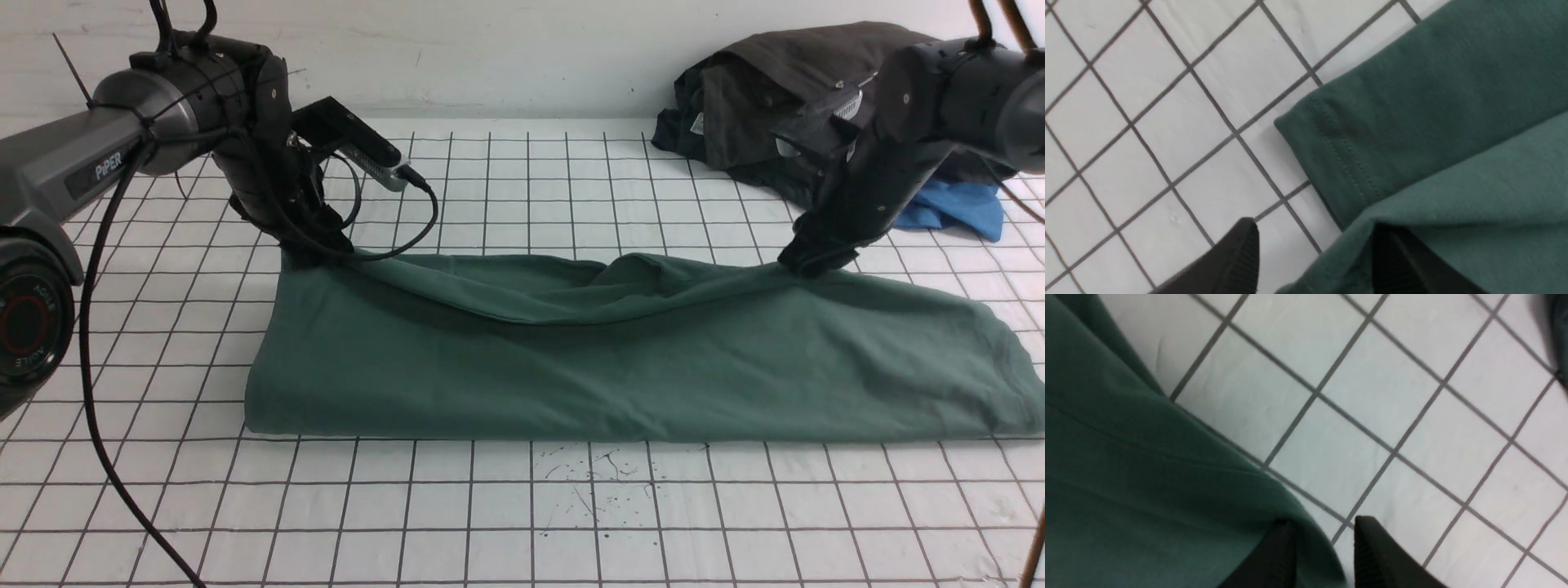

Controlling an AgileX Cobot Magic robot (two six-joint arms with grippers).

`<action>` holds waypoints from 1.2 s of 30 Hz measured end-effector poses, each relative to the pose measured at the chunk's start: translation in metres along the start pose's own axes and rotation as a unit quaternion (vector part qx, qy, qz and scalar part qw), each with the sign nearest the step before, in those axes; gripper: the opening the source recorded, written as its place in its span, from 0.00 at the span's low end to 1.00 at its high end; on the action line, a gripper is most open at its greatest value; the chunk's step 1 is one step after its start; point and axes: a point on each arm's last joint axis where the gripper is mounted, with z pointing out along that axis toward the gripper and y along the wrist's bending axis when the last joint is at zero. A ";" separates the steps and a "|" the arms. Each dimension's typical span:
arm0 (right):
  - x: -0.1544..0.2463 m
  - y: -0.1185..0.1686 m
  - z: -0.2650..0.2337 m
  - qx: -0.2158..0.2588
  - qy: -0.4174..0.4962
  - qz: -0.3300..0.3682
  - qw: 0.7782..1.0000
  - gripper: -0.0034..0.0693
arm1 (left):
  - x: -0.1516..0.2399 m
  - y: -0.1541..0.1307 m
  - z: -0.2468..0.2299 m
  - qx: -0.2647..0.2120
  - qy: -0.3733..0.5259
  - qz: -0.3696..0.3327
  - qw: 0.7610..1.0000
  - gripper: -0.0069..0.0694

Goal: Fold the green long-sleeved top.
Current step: Use both arms to drag the lower edge of the fabric forward and fold it over the upper edge

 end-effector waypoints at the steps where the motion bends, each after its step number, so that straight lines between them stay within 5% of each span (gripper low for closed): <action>1: -0.004 -0.003 -0.007 0.005 -0.007 0.011 1.000 0.41 | -0.003 0.002 -0.005 -0.003 -0.004 -0.006 1.000 0.57; 5: -0.014 -0.007 -0.032 0.003 -0.020 0.026 0.999 0.47 | -0.009 0.008 -0.027 -0.009 -0.012 -0.016 1.000 0.58; 8: -0.026 0.008 -0.058 -0.040 -0.039 0.029 0.998 0.47 | -0.021 0.017 -0.060 -0.022 -0.033 -0.036 0.999 0.58; 13: -0.043 0.055 -0.057 -0.133 -0.051 -0.013 0.990 0.33 | -0.027 0.022 -0.082 -0.024 -0.042 -0.060 0.997 0.56; 20: -0.057 0.151 -0.005 -0.202 -0.004 -0.143 0.969 0.05 | -0.023 0.017 -0.084 0.007 -0.012 -0.066 0.998 0.28; 26: -0.057 0.161 0.025 -0.166 0.014 -0.143 0.976 0.03 | -0.023 0.016 -0.084 0.013 -0.014 -0.068 0.997 0.10; 36: -0.070 0.130 0.038 -0.079 -0.064 -0.002 0.995 0.03 | -0.024 0.013 -0.082 0.030 -0.020 -0.064 0.997 0.08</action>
